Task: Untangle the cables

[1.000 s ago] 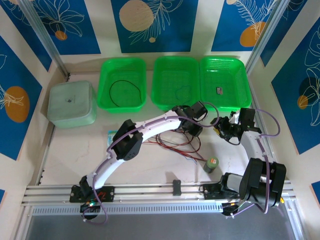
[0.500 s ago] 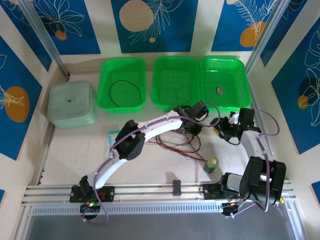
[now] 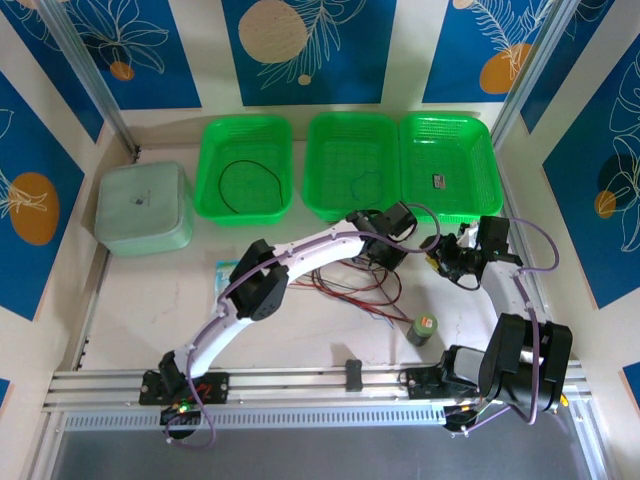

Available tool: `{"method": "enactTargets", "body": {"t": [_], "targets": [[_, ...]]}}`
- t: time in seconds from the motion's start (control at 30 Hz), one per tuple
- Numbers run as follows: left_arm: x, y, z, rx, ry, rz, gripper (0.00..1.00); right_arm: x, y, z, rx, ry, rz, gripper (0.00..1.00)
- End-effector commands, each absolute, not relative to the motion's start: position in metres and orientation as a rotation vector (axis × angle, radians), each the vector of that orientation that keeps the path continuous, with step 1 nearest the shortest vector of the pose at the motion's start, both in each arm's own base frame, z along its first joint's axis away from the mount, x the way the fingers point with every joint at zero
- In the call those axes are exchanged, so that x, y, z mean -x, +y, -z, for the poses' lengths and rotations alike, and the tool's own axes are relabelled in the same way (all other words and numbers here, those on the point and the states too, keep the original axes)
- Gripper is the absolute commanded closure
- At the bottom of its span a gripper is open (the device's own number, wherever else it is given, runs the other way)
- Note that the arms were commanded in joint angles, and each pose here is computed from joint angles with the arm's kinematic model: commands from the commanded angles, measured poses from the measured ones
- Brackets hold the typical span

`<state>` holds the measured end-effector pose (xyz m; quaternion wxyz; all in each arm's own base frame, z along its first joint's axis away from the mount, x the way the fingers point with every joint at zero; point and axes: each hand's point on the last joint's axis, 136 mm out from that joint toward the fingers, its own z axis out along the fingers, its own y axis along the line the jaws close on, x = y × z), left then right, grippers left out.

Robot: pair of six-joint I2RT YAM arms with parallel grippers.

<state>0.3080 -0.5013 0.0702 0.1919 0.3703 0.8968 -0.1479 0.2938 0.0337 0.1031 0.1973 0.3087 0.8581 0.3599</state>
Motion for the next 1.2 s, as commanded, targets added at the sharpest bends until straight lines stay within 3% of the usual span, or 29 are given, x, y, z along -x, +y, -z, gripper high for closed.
{"method": "enactTargets", "body": {"t": [0.0, 0.33, 0.63, 0.87, 1.17], "targets": [[-0.316, -0.493, -0.151, -0.973, 2.407, 0.451, 1.0, -0.29, 0.044, -0.12, -0.773, 2.367, -1.062, 0.58], [-0.33, -0.487, -0.255, -0.742, 2.278, 0.65, 1.0, -0.297, 0.061, -0.173, -0.471, 2.205, -1.029, 0.46], [-0.338, -0.476, -0.325, -0.655, 2.119, 0.746, 1.0, -0.294, 0.079, -0.23, -0.112, 1.976, -0.923, 0.42], [-0.346, -0.454, -0.4, -0.548, 1.94, 0.812, 1.0, -0.29, 0.093, -0.237, -0.014, 1.951, -0.91, 0.4], [-0.351, -0.411, -0.45, -0.489, 1.821, 0.727, 1.0, -0.289, 0.098, -0.236, 0.017, 1.953, -0.915, 0.4]]}}
